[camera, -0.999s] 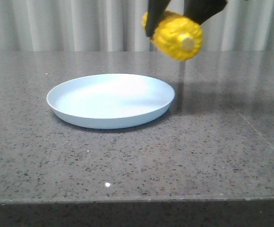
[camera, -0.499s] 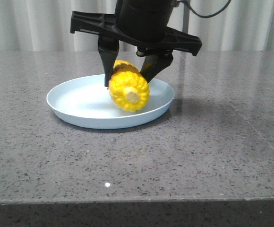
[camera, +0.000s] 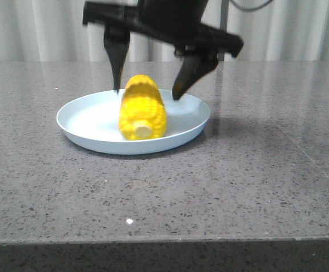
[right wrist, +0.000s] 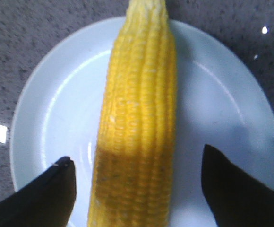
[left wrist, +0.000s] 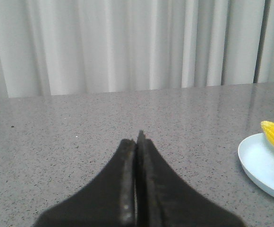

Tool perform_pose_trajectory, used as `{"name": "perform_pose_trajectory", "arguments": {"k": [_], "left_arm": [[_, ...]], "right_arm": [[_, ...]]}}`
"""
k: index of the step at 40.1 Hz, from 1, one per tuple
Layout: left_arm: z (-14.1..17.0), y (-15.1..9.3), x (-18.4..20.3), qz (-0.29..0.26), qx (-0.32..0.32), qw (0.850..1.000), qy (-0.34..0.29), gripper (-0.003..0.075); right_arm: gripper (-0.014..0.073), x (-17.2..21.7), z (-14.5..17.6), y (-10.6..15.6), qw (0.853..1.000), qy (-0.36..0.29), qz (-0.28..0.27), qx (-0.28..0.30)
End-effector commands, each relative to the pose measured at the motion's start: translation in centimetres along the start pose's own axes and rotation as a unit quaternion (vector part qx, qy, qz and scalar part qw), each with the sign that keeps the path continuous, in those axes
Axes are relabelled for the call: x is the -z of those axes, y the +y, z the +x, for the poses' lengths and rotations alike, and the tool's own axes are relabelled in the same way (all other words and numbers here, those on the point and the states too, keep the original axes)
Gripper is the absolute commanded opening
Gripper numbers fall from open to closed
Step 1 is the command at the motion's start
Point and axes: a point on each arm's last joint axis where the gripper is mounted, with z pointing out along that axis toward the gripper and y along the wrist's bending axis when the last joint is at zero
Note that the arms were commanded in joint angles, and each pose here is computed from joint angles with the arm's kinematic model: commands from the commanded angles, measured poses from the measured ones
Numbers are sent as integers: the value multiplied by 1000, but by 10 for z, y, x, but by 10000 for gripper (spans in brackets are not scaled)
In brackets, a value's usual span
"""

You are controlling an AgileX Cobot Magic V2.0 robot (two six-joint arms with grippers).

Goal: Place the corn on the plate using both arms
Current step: 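Open the right gripper and raise it away from the corn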

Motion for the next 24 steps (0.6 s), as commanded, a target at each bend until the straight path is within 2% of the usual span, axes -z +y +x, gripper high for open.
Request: {"name": "perform_pose_trajectory", "arguments": {"k": [1, 4, 9, 21, 24], "left_arm": [[-17, 0, 7, 3, 4, 998, -66, -20], [-17, 0, 7, 3, 4, 998, -66, -20], [-17, 0, 7, 3, 4, 998, -66, -20], [-17, 0, 7, 3, 4, 998, -66, -20], [-17, 0, 7, 3, 4, 998, -66, -20]], "right_arm": [[555, 61, -26, -2, 994, -96, -41, 14], [497, 80, -34, -12, 992, -121, -42, 21], [337, 100, -41, -32, 990, -137, -25, 19], [-123, 128, -46, -71, 991, -129, 24, 18], [-111, 137, -48, -81, 990, -136, 34, 8]]}}
